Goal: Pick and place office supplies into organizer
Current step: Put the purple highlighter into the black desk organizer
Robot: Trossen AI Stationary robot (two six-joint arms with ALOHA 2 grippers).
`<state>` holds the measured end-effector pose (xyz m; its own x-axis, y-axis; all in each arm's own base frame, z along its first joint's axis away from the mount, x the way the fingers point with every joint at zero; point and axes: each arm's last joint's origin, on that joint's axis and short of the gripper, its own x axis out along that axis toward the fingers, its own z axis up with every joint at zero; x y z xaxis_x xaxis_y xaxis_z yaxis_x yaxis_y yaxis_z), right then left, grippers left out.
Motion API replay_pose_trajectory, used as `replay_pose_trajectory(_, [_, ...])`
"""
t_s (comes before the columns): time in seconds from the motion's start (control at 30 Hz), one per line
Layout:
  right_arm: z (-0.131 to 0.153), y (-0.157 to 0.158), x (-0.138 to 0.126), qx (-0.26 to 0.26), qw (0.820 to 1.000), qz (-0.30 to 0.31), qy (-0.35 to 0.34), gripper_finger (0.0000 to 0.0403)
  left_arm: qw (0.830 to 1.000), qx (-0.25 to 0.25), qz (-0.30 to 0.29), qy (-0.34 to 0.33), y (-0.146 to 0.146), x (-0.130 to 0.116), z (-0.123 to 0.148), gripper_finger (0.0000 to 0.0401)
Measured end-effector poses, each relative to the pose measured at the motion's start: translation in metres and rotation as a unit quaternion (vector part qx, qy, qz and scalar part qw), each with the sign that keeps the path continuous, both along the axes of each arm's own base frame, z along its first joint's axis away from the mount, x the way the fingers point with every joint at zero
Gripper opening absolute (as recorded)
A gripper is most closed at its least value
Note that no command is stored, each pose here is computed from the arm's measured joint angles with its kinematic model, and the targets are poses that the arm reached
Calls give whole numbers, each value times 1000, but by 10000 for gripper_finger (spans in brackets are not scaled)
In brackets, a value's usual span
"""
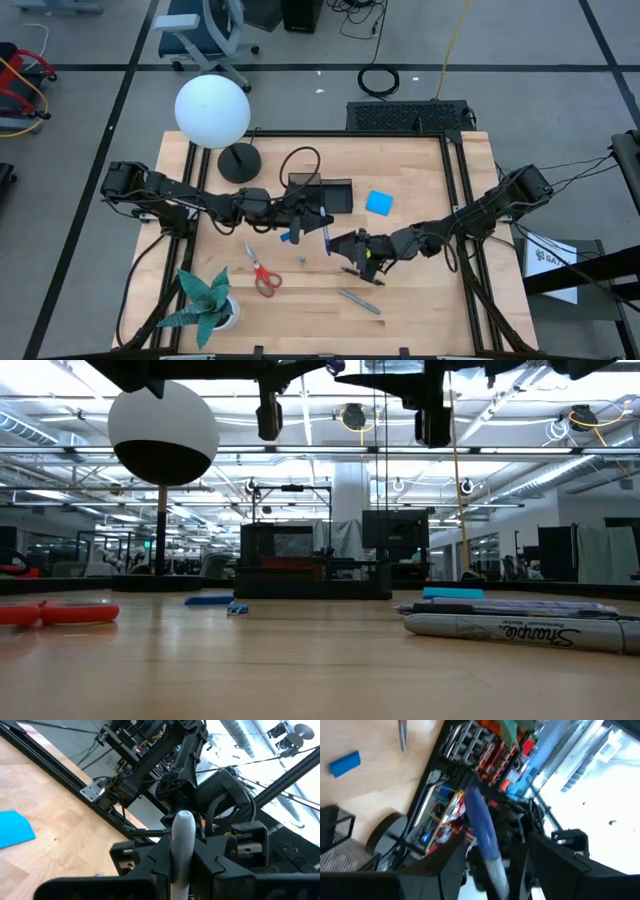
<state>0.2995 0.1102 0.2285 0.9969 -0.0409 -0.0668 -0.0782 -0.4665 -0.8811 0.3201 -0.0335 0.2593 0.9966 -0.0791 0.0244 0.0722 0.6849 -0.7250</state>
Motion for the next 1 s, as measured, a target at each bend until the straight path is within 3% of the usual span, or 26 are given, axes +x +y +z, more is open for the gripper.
replay_pose_trajectory(0.4, [2, -10, 5, 9, 1000, 26, -10, 201, 1000, 4, 2, -27, -2, 5, 4, 41])
replay_pose_trajectory(0.63, [5, -10, 5, 34, 999, 25, -22, 188, 999, 15, -33, -19, -8, 40, 1, 41])
replay_pose_trajectory(0.83, [3, 0, 1, 69, 997, 16, -14, 129, 998, 33, -42, -33, -1, 50, 13, 41])
replay_pose_trajectory(1.0, [2, 5, -2, 54, 998, -3, -12, 56, 998, 35, -36, -22, 3, 47, 16, 41])
